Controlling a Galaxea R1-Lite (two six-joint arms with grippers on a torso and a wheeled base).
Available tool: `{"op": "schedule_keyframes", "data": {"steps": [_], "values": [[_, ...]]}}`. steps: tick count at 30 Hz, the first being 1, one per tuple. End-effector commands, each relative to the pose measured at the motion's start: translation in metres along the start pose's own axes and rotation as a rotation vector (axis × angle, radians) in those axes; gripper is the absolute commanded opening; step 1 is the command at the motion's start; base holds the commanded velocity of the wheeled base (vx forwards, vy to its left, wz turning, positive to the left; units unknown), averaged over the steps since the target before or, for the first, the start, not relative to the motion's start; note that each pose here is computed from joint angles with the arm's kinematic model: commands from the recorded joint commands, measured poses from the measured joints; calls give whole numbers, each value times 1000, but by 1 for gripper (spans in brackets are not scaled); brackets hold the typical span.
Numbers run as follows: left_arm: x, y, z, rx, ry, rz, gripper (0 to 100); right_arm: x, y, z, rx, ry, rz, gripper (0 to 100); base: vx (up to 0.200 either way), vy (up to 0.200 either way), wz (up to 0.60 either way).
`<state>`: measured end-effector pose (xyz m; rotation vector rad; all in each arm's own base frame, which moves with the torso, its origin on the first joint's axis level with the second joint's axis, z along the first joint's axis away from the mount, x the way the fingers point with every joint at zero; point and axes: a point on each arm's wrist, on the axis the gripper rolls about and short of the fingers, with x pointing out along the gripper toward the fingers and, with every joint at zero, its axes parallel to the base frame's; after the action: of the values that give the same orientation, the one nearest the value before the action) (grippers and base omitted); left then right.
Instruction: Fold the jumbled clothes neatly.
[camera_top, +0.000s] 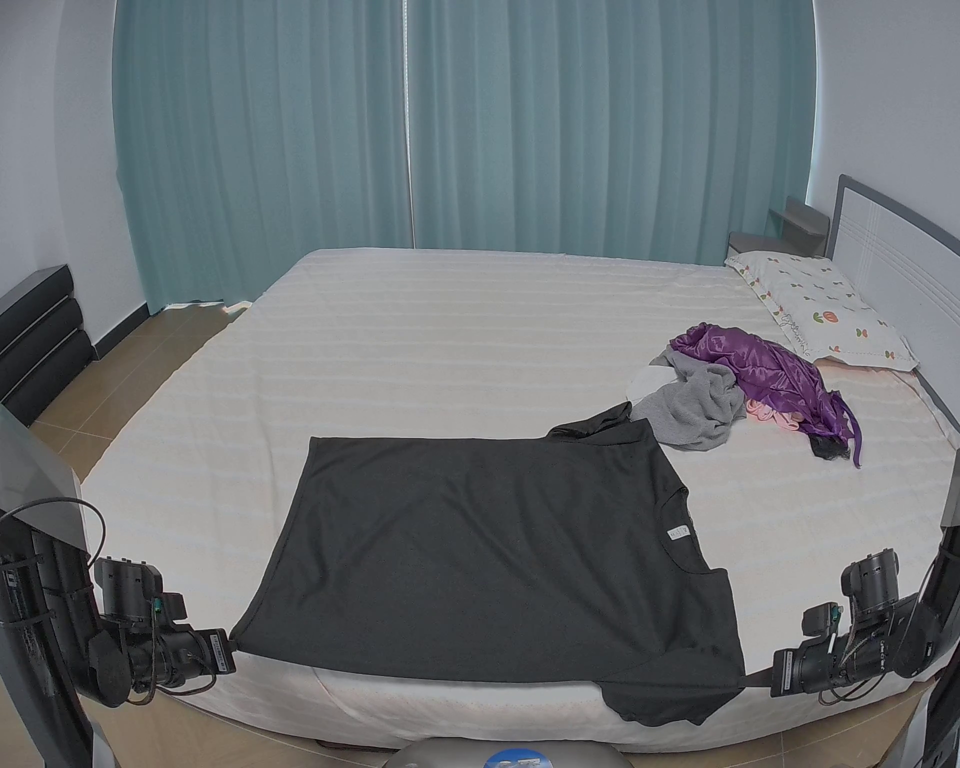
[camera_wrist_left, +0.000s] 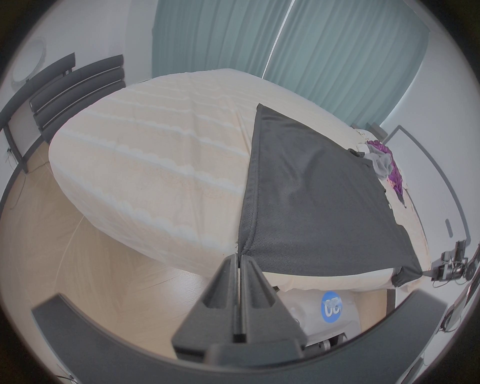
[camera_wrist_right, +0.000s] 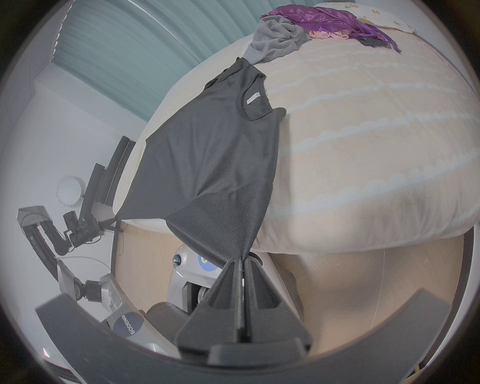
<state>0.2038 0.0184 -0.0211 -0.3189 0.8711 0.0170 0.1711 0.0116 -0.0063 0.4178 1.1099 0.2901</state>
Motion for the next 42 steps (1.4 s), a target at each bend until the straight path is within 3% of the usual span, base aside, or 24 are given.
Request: {"op": "schedule_keyframes", "data": {"steps": [1,42], "values": [[-6,0,-5,22,20,10,0,-16,6,-2,-44,-44,5,0,0,0,0],[-55,-4,-24,240,239,65,0,-40,2,-28,-141,104,-66,0,0,0,0]]}}
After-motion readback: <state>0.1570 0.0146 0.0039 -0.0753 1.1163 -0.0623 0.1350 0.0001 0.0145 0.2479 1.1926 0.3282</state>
